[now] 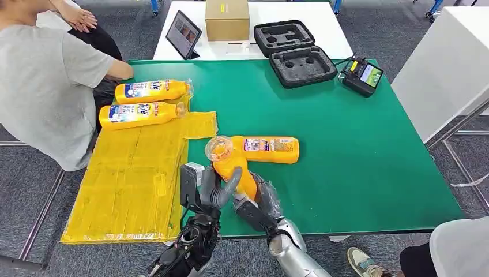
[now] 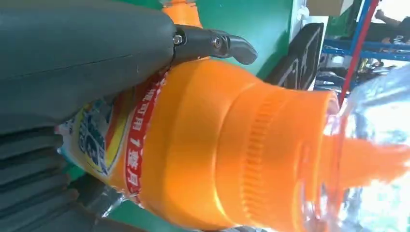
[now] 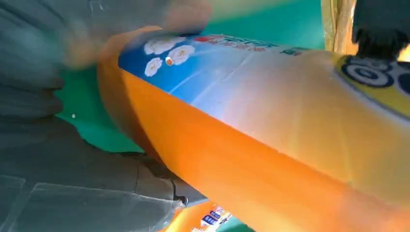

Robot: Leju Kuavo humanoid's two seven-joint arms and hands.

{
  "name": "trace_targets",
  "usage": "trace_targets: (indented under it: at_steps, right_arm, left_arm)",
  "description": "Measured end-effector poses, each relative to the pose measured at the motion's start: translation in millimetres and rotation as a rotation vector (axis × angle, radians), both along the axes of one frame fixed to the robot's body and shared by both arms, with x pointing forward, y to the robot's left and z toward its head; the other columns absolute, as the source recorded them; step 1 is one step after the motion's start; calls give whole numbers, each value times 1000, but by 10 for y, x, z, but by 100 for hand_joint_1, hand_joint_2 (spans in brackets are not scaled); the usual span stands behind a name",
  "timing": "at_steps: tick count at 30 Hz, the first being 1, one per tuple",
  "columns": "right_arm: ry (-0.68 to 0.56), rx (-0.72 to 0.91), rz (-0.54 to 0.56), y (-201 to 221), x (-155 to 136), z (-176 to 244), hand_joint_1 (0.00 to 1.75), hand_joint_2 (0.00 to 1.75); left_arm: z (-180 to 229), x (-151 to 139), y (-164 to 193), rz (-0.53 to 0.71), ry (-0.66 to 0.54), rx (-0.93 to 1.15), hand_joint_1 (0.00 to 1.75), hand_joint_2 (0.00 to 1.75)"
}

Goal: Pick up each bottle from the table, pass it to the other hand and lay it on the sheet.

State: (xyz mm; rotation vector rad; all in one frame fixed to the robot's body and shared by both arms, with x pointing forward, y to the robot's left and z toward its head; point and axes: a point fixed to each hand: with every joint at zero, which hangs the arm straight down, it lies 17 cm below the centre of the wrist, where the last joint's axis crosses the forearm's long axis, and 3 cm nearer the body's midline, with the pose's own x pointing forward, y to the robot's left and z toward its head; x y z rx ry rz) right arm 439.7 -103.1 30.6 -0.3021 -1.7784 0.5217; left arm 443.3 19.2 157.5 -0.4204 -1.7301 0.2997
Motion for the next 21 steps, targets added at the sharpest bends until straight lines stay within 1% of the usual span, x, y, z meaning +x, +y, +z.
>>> trace_targets:
  at_steps: [9,10,11,12,14,21]
  right_arm:
    - [-1,-8,39,138,-39,7,175,175]
    - [1,-5,44,149,-42,6,171,175]
    - [3,-2,49,165,-46,6,171,175]
    - [6,5,55,185,-49,7,164,175]
    - [11,16,60,208,-51,13,159,175]
    - [51,83,95,280,-64,-1,161,175]
  left_arm:
    - [37,-9,19,26,-26,29,0,175]
    - [44,-11,28,34,-32,35,0,175]
    - [48,-12,36,42,-39,44,0,175]
    - [52,-12,41,48,-46,53,0,175]
    - [64,-14,51,66,-65,80,0,175]
    - [54,-2,57,84,-83,131,0,175]
